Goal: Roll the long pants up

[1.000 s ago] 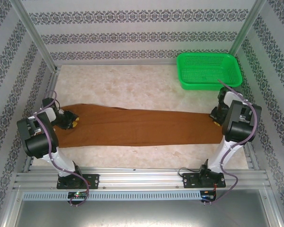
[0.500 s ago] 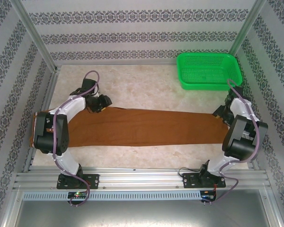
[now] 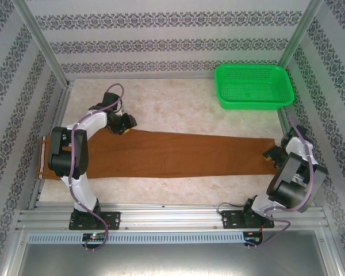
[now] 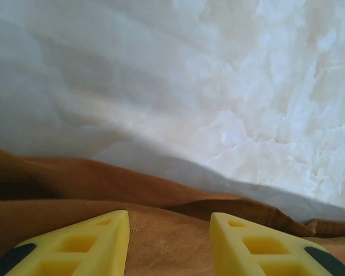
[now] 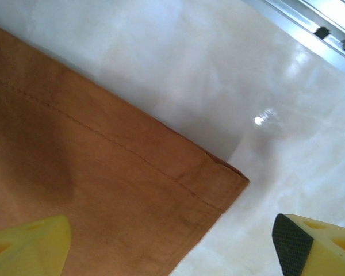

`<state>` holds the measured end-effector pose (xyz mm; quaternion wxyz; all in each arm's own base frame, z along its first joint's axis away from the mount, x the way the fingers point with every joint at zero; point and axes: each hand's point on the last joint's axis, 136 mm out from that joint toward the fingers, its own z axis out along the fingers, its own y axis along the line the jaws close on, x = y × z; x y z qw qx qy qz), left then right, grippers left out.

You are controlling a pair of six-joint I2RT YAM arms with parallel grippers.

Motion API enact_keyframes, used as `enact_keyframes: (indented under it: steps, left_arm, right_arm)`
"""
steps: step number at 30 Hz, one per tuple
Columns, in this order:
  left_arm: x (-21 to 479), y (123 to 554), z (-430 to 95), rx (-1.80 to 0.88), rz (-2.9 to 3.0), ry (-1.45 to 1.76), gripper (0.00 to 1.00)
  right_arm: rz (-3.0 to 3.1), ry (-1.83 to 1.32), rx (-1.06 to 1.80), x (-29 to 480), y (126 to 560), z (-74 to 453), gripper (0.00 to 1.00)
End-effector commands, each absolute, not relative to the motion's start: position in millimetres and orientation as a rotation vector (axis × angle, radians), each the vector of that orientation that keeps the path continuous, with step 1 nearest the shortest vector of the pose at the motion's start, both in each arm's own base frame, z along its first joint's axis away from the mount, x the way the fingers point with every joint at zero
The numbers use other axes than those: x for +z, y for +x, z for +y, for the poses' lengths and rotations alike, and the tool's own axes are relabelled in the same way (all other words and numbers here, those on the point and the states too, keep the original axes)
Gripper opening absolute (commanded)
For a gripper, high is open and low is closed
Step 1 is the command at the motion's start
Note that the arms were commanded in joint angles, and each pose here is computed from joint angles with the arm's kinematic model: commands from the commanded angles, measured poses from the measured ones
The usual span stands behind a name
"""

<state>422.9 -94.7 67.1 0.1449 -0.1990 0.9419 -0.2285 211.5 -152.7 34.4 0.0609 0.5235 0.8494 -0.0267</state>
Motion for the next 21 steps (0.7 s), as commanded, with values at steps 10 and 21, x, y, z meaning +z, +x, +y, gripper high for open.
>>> enact_keyframes:
  steps: [10, 21]
  left_arm:
    - [63.7, 421.5, -93.0, -0.638, 2.763, -0.528, 0.41]
    - [54.2, 416.2, -94.1, -0.650, 2.790, -0.530, 0.40]
  right_arm:
    - [2.591, 1.627, -0.023, 11.1, 225.2, -153.1, 0.90]
    - [2.612, 1.618, 0.012, -6.0, 240.8, -155.5, 0.00]
